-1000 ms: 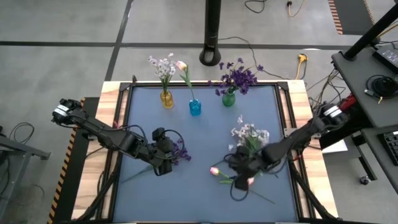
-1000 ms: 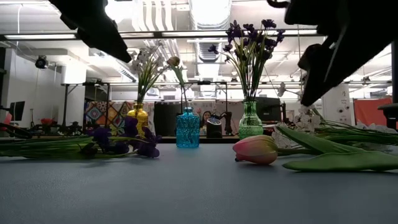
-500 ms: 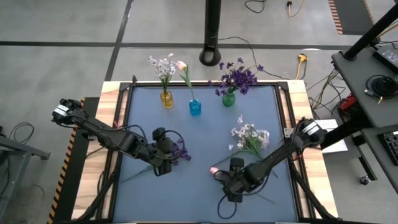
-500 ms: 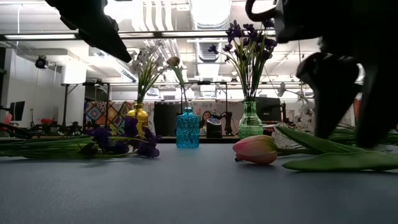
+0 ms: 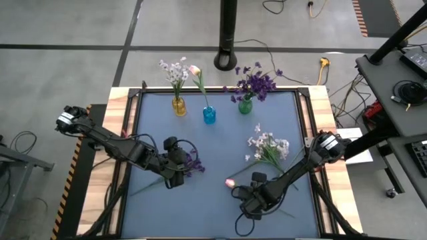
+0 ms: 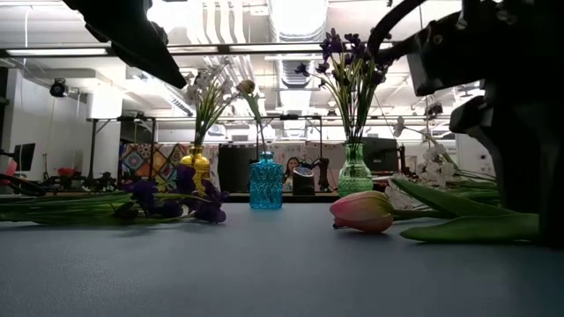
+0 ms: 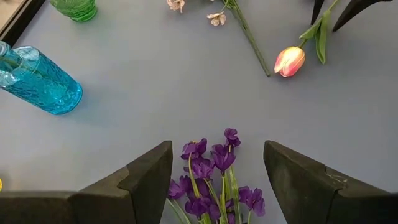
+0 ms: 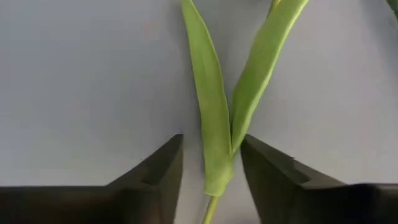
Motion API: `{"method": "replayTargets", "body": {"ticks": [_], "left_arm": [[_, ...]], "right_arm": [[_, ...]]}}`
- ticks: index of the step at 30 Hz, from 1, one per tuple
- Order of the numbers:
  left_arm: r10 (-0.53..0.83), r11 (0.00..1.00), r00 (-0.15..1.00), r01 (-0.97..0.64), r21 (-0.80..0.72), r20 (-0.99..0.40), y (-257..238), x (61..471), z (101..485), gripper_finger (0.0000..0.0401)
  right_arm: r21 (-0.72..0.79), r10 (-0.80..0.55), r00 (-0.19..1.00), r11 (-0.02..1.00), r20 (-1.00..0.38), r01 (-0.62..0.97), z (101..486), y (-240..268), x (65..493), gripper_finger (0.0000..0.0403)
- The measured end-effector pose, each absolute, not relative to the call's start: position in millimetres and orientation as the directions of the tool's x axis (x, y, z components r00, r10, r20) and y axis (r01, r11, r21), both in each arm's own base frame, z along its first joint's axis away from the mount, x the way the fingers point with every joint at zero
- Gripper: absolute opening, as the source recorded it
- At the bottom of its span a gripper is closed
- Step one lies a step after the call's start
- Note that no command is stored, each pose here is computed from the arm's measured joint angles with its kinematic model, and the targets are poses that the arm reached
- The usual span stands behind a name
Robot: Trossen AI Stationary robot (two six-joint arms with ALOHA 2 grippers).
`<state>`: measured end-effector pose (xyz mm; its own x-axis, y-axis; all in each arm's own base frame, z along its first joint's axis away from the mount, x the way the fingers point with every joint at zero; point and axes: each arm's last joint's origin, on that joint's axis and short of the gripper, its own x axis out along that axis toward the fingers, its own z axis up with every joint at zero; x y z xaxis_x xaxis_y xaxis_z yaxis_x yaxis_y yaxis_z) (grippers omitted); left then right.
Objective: Sort flowers into vase by color
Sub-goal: Put the left pink flower into the blue vase
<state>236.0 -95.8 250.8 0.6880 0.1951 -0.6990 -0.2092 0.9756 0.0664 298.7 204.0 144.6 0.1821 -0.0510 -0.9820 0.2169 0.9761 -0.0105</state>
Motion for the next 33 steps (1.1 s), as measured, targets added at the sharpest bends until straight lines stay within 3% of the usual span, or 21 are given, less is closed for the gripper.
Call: {"method": "replayTargets", "body": {"ticks": [7, 12, 22, 27, 33], "left_arm": [[0.195, 0.975, 0.688, -0.212, 0.064, -0.699, -96, 236, 251, 0.0236], [0.195, 0.975, 0.688, -0.212, 0.064, -0.699, -96, 236, 251, 0.0236], [0.18, 0.977, 0.693, -0.211, 0.043, -0.699, -101, 234, 251, 0.0236], [0.154, 0.983, 0.705, -0.18, 0.035, -0.693, -114, 227, 251, 0.0236], [0.168, 0.981, 0.712, -0.188, 0.045, -0.681, -128, 221, 247, 0.0236]], "right_arm": [[-0.014, -0.054, 0.182, 0.977, -0.982, 0.215, 145, 204, 299, 0.0054], [-0.016, -0.055, 0.182, 0.978, -0.982, 0.209, 145, 204, 299, 0.0015], [-0.029, -0.074, 0.227, 0.98, -0.971, 0.195, 154, 200, 301, 0.0017], [-0.093, -0.159, 0.38, 0.978, -0.911, 0.186, 180, 189, 311, 0.0018], [-0.013, -0.119, 0.604, 0.984, -0.788, 0.178, 225, 160, 334, 0.0018]]}}
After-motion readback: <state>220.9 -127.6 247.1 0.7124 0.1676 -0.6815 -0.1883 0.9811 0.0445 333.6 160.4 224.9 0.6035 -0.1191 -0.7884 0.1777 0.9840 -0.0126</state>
